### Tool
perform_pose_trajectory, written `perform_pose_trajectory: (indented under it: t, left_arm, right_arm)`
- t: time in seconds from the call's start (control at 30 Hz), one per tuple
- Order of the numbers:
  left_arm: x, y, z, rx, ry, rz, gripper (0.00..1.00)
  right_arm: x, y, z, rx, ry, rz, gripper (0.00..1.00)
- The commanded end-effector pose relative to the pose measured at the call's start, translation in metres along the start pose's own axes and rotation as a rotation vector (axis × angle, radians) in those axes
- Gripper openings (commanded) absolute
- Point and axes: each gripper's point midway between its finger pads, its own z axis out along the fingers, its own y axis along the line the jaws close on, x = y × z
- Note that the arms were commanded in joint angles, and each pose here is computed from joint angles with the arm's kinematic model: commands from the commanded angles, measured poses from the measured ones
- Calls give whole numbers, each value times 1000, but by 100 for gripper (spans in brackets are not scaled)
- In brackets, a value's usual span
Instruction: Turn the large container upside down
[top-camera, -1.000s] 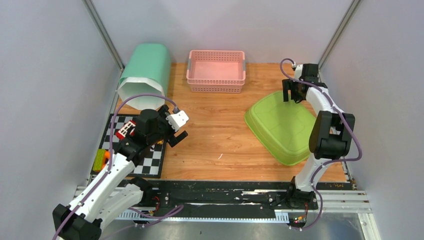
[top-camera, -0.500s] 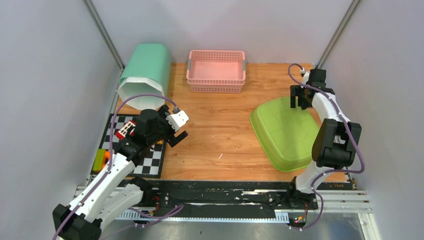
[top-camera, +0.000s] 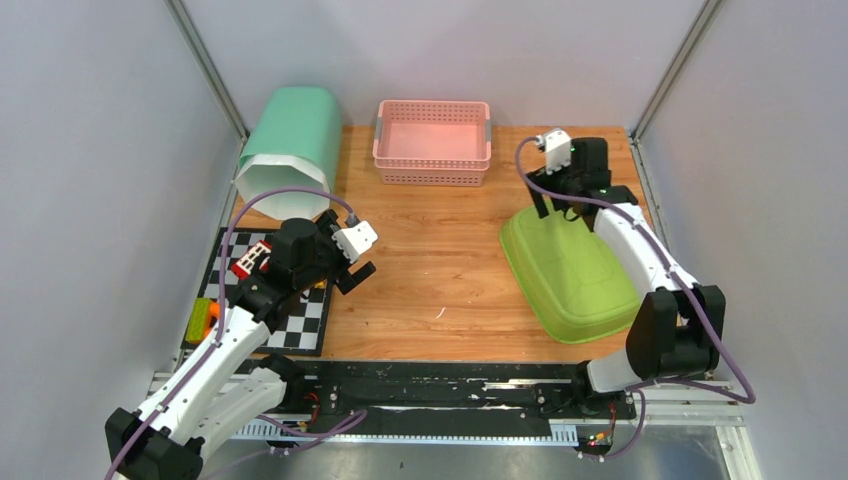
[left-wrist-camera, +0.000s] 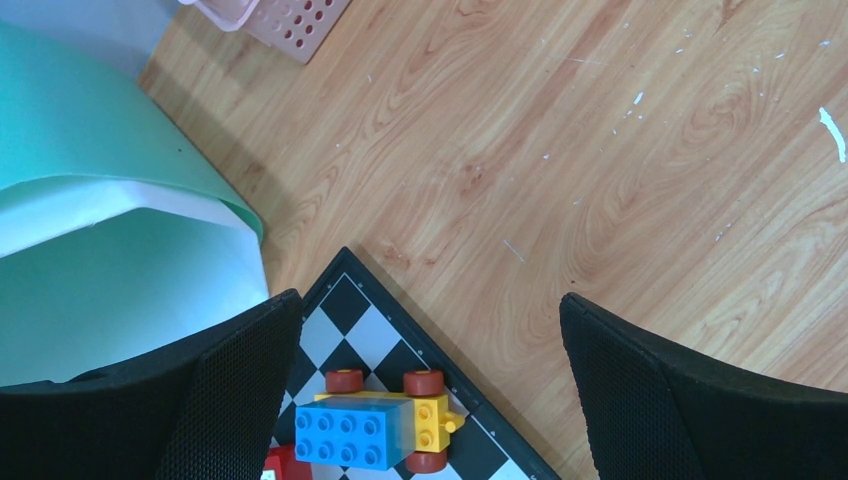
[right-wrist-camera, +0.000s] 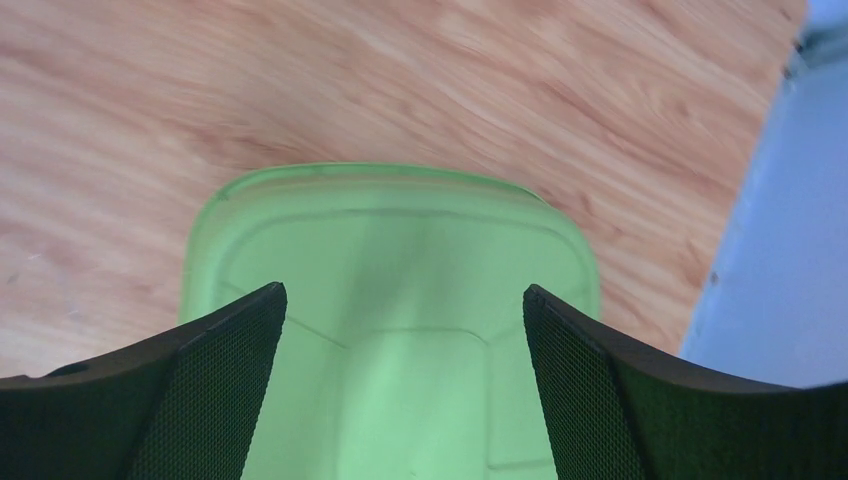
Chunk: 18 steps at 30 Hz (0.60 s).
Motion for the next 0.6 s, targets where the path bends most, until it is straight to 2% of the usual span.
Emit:
perform_pose_trajectory:
  t: [0.0, 0.1, 0.23, 0.57]
  left_arm:
    - [-4, -1, 1, 2, -20, 8, 100]
    - [-4, -1, 1, 3, -21, 8, 100]
    - [-3, -1, 2, 3, -20, 9, 100]
    - [-3, -2, 2, 5, -18, 10, 100]
  right_arm:
    - [-6, 63, 8, -167, -38, -180, 91]
    - [-5, 90, 15, -213, -37, -262, 91]
    - [1, 106, 28, -209, -1, -328, 91]
    - [19, 90, 63, -109, 113, -425, 93]
